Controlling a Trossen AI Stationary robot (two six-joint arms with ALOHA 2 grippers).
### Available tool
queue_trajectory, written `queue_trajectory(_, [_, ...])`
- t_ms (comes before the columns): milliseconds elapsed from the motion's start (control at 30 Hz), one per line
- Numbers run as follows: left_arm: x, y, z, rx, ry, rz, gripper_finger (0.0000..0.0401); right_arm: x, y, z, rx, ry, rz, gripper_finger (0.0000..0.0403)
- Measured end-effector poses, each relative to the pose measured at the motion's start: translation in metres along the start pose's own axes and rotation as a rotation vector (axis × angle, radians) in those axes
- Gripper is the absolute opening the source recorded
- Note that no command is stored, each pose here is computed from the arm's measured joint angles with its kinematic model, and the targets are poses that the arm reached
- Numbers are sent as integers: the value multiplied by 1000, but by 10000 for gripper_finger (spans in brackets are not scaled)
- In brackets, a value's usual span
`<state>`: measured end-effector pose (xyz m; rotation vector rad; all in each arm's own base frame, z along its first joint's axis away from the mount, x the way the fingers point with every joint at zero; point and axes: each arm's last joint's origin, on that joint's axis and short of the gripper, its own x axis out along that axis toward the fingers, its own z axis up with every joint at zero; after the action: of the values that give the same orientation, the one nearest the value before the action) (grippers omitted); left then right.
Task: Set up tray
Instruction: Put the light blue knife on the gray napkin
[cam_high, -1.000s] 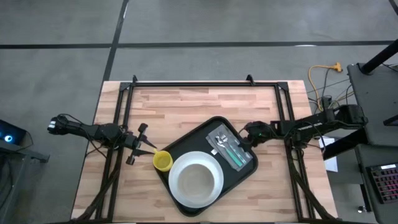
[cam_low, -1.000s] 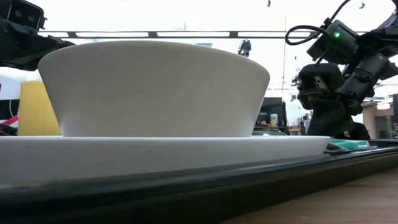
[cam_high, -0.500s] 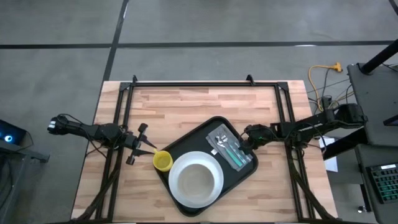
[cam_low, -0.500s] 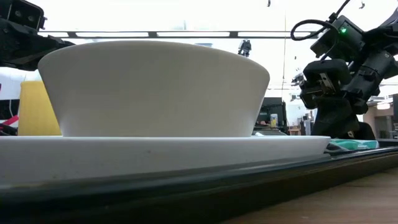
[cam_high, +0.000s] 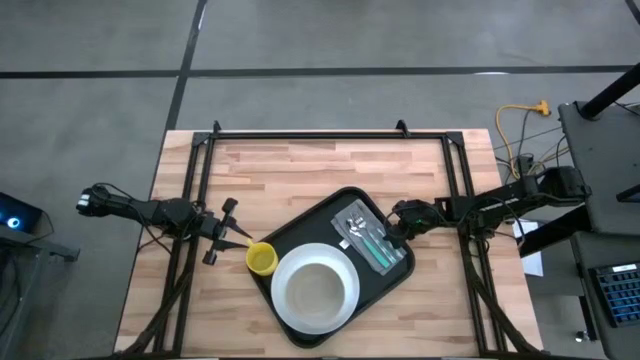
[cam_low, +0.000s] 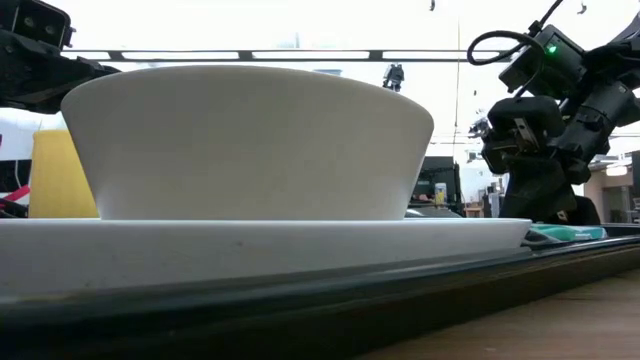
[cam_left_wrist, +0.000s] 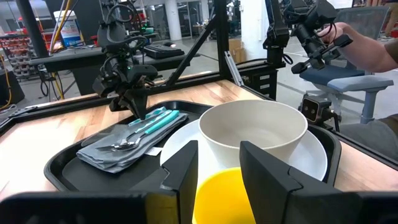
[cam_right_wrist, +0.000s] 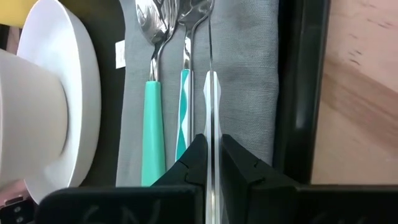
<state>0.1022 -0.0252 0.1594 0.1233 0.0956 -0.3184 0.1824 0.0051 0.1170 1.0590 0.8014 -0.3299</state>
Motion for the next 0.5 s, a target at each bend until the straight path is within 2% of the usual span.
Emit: queue_trajectory(500, [0, 0, 0, 0, 0, 0, 104, 0, 0, 0, -6, -6, -6, 13])
